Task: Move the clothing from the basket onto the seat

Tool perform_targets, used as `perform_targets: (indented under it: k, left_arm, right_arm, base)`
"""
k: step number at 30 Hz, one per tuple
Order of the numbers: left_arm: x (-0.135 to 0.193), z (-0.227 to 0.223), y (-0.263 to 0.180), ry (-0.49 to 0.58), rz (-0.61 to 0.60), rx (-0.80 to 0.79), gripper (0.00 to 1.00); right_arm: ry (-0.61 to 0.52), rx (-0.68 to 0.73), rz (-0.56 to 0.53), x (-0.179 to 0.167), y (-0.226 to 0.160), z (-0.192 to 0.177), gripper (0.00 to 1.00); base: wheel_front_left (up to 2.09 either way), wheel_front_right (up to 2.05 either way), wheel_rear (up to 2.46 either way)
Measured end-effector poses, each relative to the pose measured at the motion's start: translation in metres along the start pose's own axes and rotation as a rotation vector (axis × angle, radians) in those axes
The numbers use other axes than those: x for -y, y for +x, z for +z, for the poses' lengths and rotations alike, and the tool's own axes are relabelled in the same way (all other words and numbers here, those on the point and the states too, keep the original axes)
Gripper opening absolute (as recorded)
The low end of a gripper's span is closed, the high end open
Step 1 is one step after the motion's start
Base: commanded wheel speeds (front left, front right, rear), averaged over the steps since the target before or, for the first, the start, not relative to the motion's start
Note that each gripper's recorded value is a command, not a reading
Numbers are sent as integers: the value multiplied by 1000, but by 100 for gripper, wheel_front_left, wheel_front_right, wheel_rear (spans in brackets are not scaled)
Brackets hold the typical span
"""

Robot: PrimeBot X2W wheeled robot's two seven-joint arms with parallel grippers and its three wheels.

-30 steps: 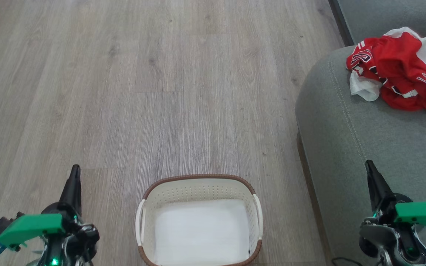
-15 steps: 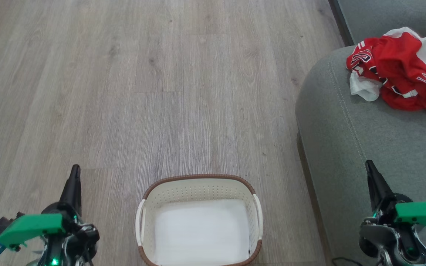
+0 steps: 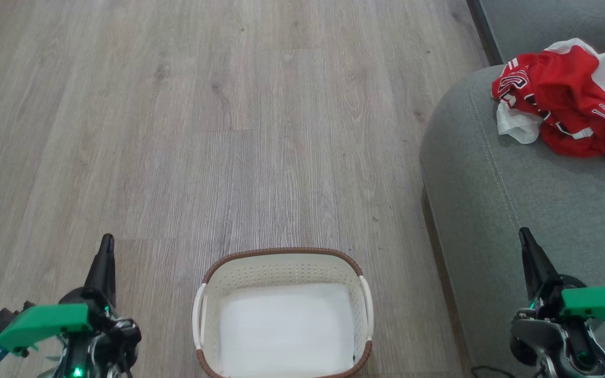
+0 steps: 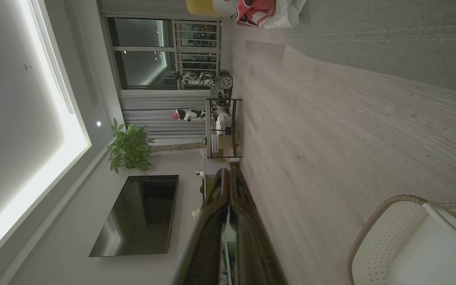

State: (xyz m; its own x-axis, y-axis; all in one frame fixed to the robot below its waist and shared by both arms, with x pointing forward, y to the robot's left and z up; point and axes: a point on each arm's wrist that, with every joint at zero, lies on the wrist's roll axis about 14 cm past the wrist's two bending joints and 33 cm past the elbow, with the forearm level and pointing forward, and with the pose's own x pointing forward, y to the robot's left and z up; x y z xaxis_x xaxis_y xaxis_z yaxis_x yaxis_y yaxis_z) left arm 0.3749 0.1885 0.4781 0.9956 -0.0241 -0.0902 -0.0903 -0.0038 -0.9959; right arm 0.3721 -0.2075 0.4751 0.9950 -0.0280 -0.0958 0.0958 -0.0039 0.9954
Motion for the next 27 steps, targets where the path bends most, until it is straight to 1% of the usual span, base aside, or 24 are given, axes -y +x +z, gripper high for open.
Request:
perform_targets:
  k: [27]
  left_arm:
    - [0,0,0,0,0,0,0]
  right_arm:
    - [0,0,0,0,0,0,0]
  base:
    - [0,0,0]
